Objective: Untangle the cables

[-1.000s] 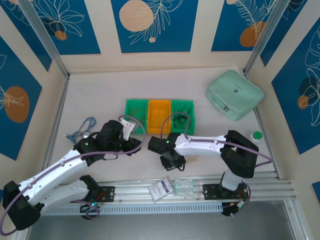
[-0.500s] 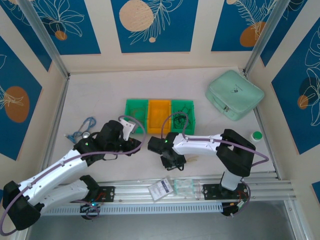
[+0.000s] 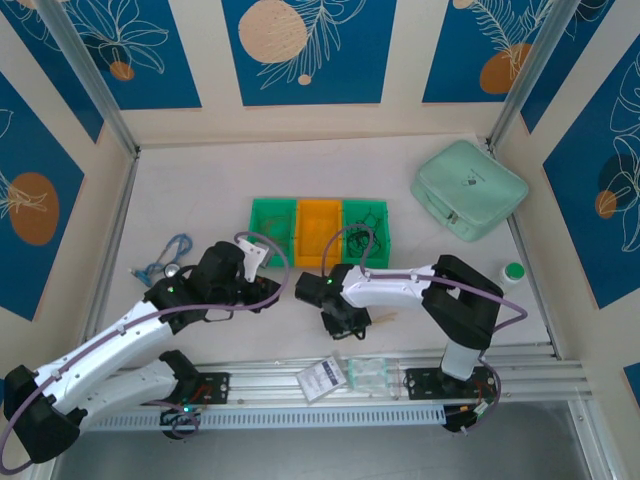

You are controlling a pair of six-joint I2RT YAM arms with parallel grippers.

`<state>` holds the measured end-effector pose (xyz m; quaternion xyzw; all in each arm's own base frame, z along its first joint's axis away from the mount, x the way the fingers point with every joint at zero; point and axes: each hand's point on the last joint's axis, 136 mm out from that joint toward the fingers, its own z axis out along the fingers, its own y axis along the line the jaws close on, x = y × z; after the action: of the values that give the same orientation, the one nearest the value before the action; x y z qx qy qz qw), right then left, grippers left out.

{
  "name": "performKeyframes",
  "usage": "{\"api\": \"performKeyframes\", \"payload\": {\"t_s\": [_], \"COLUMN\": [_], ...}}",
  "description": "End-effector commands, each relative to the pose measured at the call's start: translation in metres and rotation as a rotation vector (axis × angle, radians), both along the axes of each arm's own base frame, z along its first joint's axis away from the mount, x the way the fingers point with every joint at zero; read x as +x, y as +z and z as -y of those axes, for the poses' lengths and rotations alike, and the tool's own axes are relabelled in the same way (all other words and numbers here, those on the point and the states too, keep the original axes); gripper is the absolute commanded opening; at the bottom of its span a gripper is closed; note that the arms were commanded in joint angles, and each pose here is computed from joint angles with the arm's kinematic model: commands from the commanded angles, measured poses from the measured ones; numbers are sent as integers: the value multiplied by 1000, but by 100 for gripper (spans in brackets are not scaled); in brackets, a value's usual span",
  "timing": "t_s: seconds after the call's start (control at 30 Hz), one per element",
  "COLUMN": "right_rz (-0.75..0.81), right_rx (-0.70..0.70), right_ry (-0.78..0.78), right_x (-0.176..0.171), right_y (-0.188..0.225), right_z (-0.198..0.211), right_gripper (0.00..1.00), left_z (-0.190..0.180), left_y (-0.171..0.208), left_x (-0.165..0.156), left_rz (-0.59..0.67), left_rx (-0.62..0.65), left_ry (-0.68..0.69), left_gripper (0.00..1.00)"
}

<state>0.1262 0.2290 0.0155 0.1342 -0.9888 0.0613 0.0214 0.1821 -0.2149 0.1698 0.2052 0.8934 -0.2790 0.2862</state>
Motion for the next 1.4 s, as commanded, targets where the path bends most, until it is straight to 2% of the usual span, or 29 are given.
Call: {"api": "performKeyframes", "payload": {"t_s": [0.0, 0.17, 0.43, 0.53, 0.73, 0.77, 0.9, 0.97, 1.0, 1.1, 1.13, 1.2, 1.37], "right_rz": [-13, -18, -5, -7, 11, 20, 53, 61, 56, 33, 27, 17, -27], "right_rx": [-33, -42, 19, 132, 455, 497, 635, 709, 762, 915, 960, 1047, 1164], "right_ry": [1, -2, 27, 24, 12, 9, -3, -8, -10, -15, -12, -10, 7], "right_x": [-1, 0, 2, 4, 7, 8, 10, 11, 11, 10, 9, 9, 6], "right_y": [-8, -15, -4, 14, 77, 88, 123, 137, 145, 168, 175, 192, 217], "right_z": [8, 12, 9, 0, -21, -22, -22, -24, -27, -35, -37, -38, -34], "right_gripper": [21, 17, 0, 0, 0, 0, 0, 0, 0, 0, 0, 0, 0], "left_z": [-4, -4, -4, -3, 3, 5, 22, 33, 38, 52, 54, 58, 64], "left_y": [0, -1, -3, -2, 2, 3, 10, 16, 19, 30, 32, 36, 45], "left_x": [-2, -2, -3, -3, -2, -2, -6, -8, -9, -12, -12, -12, -9], "left_rz": [18, 15, 13, 14, 23, 25, 19, 14, 11, 23, 27, 45, 88], "left_rx": [24, 25, 27, 19, -9, -23, -109, -176, -211, -305, -319, -339, -367], "left_ry": [-10, -11, -12, -16, -31, -37, -94, -125, -140, -192, -202, -219, -247], "left_gripper": [31, 31, 31, 31, 31, 29, 10, 9, 12, 35, 38, 39, 37]}}
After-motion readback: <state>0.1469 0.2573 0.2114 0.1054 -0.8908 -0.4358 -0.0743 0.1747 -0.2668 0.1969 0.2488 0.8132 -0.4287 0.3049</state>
